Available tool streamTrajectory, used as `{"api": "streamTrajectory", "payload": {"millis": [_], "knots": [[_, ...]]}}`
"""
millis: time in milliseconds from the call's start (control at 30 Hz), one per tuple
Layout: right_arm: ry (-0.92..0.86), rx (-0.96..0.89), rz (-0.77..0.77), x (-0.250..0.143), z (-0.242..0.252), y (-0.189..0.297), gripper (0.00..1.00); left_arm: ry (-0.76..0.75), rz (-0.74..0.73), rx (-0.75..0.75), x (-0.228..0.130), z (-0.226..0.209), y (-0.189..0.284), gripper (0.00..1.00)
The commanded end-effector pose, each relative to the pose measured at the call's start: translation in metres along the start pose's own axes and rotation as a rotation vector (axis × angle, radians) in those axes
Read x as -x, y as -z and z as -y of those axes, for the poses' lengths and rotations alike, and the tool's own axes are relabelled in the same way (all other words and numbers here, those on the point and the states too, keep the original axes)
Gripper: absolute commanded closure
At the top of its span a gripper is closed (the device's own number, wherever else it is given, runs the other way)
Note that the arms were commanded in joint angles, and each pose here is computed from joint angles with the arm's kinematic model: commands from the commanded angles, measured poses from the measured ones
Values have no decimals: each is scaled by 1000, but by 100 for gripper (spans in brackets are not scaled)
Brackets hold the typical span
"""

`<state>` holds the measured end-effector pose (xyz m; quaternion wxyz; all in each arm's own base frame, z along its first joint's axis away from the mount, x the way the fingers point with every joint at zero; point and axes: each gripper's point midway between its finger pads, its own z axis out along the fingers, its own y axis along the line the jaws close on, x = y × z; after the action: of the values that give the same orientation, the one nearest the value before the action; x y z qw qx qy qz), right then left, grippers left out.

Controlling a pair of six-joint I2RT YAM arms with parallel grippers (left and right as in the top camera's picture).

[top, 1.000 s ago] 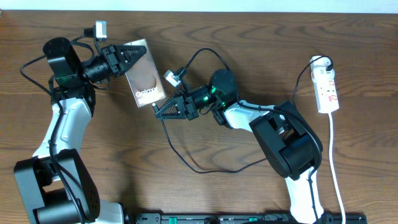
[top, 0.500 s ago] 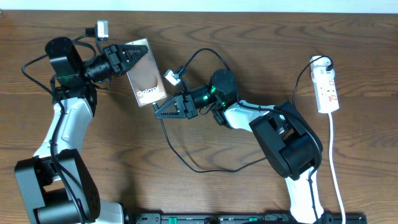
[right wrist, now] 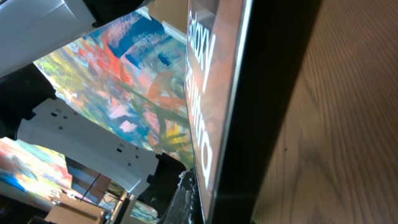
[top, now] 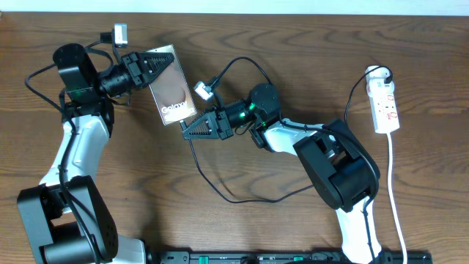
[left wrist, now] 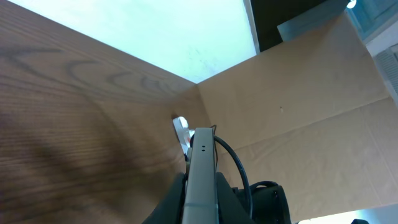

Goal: Plug charger to phone and switch on socket
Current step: 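Push the connector into the phone's bottom port with the right gripper, then open the right gripper and move it toward the power strip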

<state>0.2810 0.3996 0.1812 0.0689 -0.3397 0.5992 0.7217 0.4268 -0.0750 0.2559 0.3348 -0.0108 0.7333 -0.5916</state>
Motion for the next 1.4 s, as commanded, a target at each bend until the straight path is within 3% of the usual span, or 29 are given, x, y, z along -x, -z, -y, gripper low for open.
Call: {"api": "streamTrajectory", "payload": {"millis": [0, 800, 900, 967, 1033, 1067, 1100, 1133, 1233, 1367], "knots": [[12, -51, 150, 31, 5, 11, 99, -32, -55, -48, -9, 10, -4, 93], [-33, -79, 251, 48, 11, 15, 99, -32, -24, -20, -4, 6, -5, 93], [-39, -80, 249, 48, 12, 15, 87, -32, -11, -9, -1, 4, -5, 92], [-39, -78, 243, 46, 11, 15, 67, -32, 10, 10, 2, 0, -5, 92], [-40, -73, 226, 44, 10, 14, 40, -32, 10, 11, 2, 0, -5, 93], [-40, -71, 218, 42, 10, 14, 19, -32, 12, 12, 3, 0, -4, 93], [-37, -69, 213, 42, 10, 14, 6, -32, 16, 14, 4, -1, -3, 92], [-36, -69, 210, 41, 10, 14, 1, -31, 24, 18, 6, -2, 1, 92], [-38, -76, 214, 42, 12, 16, 1, -20, 42, 30, 11, -7, 10, 92], [-166, -156, 256, 43, 41, 30, 1, 20, 43, 29, 12, -12, 27, 93]]}}
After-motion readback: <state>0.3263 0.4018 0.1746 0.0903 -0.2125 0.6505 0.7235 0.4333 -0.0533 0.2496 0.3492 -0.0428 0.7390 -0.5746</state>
